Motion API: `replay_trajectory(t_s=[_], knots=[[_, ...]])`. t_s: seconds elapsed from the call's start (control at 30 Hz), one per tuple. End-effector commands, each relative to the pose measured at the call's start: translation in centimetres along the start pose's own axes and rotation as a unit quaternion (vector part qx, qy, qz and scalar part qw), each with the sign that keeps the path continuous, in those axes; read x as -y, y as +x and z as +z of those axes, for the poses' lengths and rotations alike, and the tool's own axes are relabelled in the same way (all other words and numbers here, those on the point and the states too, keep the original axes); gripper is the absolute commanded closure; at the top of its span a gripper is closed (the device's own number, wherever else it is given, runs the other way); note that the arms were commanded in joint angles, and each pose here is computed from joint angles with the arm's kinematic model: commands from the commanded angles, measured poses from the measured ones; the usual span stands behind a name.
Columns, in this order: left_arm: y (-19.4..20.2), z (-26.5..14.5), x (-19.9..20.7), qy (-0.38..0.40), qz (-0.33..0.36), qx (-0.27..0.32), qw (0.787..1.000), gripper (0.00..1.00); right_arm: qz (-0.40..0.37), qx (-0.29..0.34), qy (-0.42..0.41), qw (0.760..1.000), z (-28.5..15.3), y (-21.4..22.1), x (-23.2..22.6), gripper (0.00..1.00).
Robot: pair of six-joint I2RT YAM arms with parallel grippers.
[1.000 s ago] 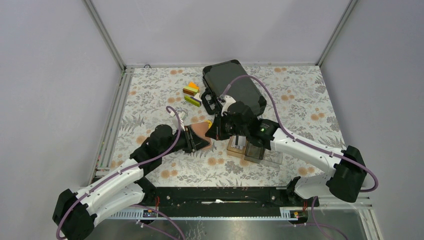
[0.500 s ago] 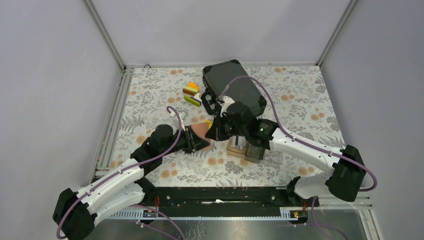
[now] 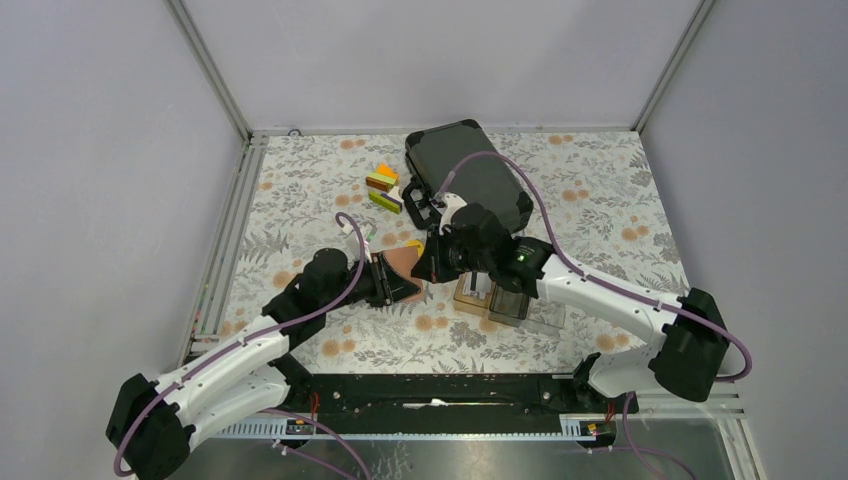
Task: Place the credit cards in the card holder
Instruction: Close the card holder.
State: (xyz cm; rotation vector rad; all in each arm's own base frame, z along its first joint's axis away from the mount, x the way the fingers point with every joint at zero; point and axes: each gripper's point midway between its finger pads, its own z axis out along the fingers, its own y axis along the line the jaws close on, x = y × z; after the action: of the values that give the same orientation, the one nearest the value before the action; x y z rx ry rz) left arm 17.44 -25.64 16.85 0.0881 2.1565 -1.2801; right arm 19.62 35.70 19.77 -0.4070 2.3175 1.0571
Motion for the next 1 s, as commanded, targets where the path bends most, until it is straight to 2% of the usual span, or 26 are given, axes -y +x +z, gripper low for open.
replay_trajectory(t_s=[0.0, 0.97], knots=[[-1.5, -0.2, 3.9, 0.083, 0.034, 0.019, 0.996, 1.0, -0.018, 0.007, -0.042, 0.999, 0.4, -1.3, -2.8, 1.0], [-1.0, -0.4, 5.8, 0.134, 0.074, -0.005, 0.988, 1.0, 0.008, -0.051, -0.109, 0.993, 6.9, 2.1, -5.1, 1.0]])
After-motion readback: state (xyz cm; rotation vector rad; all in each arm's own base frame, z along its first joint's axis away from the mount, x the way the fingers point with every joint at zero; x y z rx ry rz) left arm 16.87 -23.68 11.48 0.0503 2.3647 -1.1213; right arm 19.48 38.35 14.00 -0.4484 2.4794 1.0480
